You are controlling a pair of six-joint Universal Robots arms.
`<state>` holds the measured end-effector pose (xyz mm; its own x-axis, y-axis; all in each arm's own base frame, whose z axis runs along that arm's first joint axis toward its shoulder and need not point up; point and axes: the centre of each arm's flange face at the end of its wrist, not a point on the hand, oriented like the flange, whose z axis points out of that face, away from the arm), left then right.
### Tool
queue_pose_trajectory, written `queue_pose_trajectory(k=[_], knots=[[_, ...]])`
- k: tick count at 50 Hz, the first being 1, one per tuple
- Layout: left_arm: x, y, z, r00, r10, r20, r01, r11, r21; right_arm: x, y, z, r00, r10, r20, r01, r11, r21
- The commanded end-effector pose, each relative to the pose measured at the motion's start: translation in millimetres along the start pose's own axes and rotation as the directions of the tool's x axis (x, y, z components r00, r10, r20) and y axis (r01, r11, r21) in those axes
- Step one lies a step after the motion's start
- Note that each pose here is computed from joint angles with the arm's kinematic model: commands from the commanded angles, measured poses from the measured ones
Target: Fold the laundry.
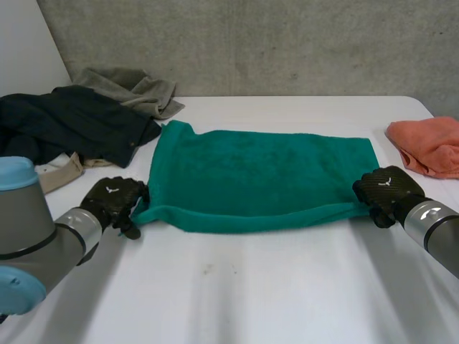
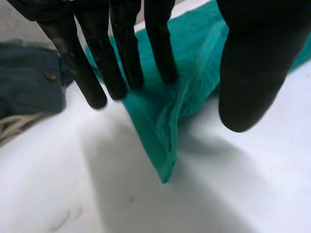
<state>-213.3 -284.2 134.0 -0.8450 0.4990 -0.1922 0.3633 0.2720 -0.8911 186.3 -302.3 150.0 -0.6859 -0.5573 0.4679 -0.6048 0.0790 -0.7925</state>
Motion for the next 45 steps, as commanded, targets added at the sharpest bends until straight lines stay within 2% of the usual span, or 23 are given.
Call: queue_pose_trajectory(k=[1,5,8,11,13,17,19,22,25,29,34,41,45], knots=[[-4,1,19,1.0,0.007,0.01,-0.007,1.0,0.005,1,2,-2,1.0,0.004,-0.006,-0.004,1.0,-0.014],[-1,-10,11,0.999,0.029,0.023,-0.03,0.999,0.029,1,-5,-12,1.0,-0.008,0.02,0.008,1.0,-0.026],[0,-36,-12,0.996,0.047,0.071,-0.054,0.994,0.095,-5,-7,-26,0.996,-0.025,0.082,0.031,0.997,-0.076],[4,-43,-31,0.995,0.056,0.086,-0.067,0.99,0.127,-11,-4,-41,0.977,-0.108,0.184,0.136,0.98,-0.143],[5,-45,-39,0.994,0.06,0.088,-0.072,0.987,0.141,2,-2,-47,0.972,-0.127,0.195,0.16,0.973,-0.165],[7,-45,-41,0.994,0.063,0.084,-0.075,0.987,0.14,28,-15,-45,0.991,-0.082,0.106,0.092,0.991,-0.097],[9,-44,-41,0.995,0.064,0.078,-0.075,0.987,0.14,42,-23,-41,0.998,0.01,0.058,-0.007,0.998,-0.059],[10,-44,-40,0.995,0.065,0.078,-0.075,0.987,0.14,59,-32,-39,0.991,0.131,0.027,-0.13,0.991,-0.018],[10,-44,-40,0.995,0.065,0.078,-0.075,0.987,0.14,71,-35,-37,0.982,0.189,0.007,-0.189,0.982,-0.007],[10,-44,-40,0.995,0.065,0.078,-0.075,0.987,0.14,74,-36,-36,0.986,0.168,0.013,-0.168,0.986,-0.025],[10,-45,-40,0.995,0.065,0.077,-0.076,0.987,0.144,83,-29,-17,0.996,0.083,0.013,-0.082,0.995,-0.048],[10,-44,-40,0.995,0.065,0.075,-0.076,0.987,0.141,73,-15,11,0.991,0.119,0.069,-0.106,0.979,-0.172],[11,-43,-41,0.995,0.065,0.073,-0.075,0.988,0.136,62,-11,13,0.986,0.134,0.099,-0.105,0.962,-0.251]])
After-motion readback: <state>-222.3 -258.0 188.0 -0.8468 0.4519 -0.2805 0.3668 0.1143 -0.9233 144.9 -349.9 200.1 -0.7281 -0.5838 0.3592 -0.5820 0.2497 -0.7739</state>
